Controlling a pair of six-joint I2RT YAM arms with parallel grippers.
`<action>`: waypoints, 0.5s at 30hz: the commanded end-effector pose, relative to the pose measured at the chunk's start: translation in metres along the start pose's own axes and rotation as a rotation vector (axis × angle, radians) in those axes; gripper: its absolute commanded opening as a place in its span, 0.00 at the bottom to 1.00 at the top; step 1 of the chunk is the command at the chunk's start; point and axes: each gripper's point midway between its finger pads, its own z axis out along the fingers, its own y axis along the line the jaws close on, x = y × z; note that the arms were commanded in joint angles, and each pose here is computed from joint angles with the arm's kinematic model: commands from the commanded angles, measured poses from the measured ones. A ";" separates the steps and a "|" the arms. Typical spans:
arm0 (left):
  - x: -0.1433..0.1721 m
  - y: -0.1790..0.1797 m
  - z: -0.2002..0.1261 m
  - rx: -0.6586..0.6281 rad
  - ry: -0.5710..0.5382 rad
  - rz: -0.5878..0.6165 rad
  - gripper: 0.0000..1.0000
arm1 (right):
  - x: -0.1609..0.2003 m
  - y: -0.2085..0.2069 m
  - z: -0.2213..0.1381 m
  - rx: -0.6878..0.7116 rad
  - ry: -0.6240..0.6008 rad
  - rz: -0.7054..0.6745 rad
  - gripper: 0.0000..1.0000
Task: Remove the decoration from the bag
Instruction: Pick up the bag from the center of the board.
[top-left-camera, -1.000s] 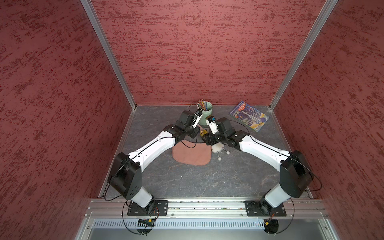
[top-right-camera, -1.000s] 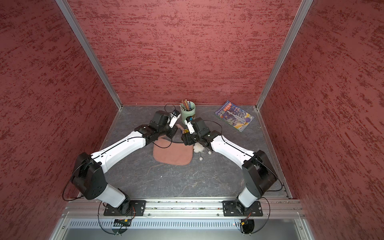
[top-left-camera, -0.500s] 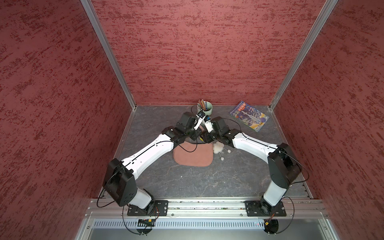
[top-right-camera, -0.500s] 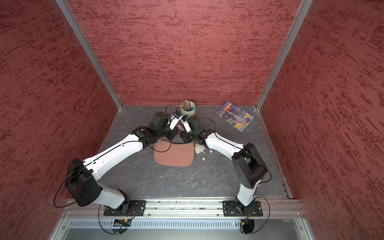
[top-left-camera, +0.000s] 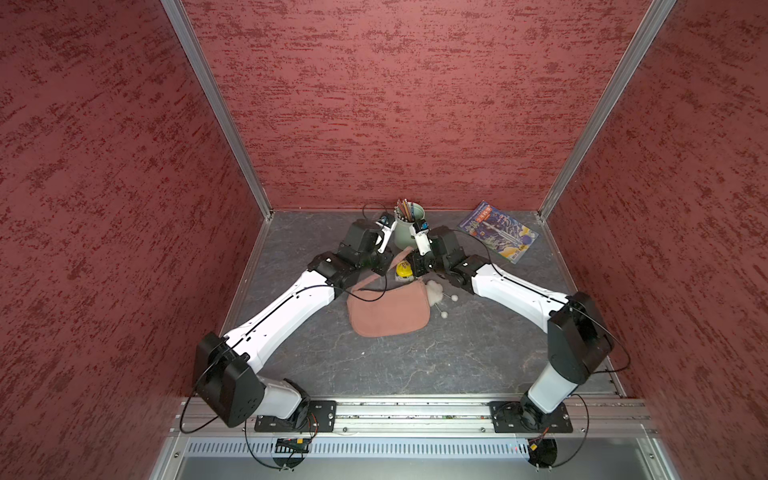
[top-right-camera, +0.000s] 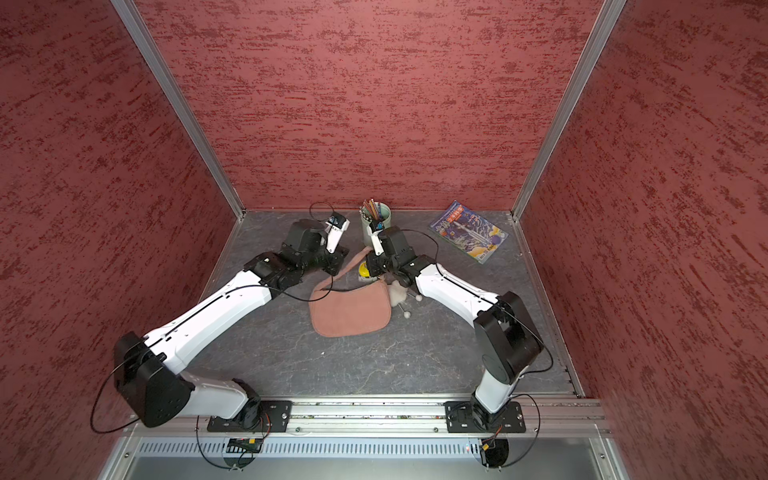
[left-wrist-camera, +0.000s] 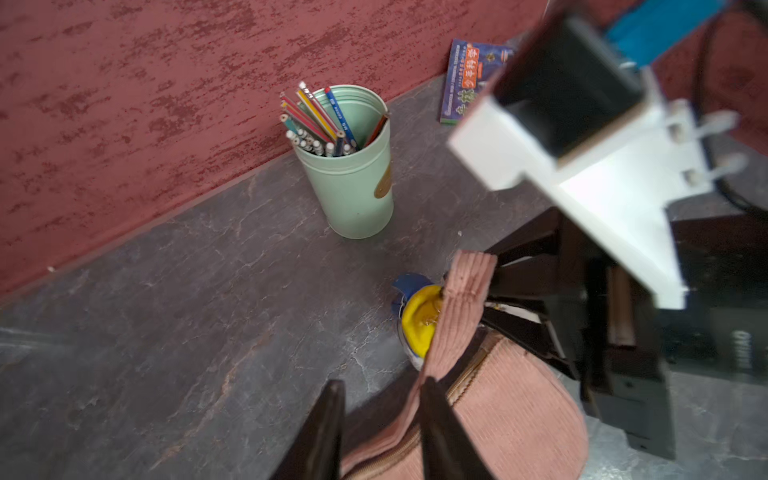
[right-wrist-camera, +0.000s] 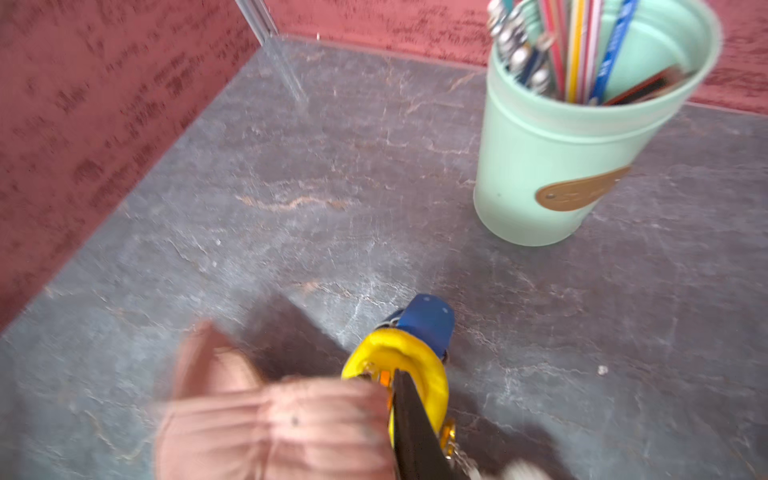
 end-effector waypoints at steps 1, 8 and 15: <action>-0.005 -0.004 -0.036 0.172 -0.020 -0.288 0.54 | -0.008 -0.002 -0.023 0.043 -0.024 0.104 0.10; 0.027 -0.072 -0.062 0.419 0.047 -0.284 0.67 | -0.010 -0.003 -0.050 0.127 -0.001 0.255 0.14; 0.060 -0.153 -0.020 0.538 0.115 -0.338 0.68 | -0.009 0.007 -0.076 0.129 0.005 0.440 0.14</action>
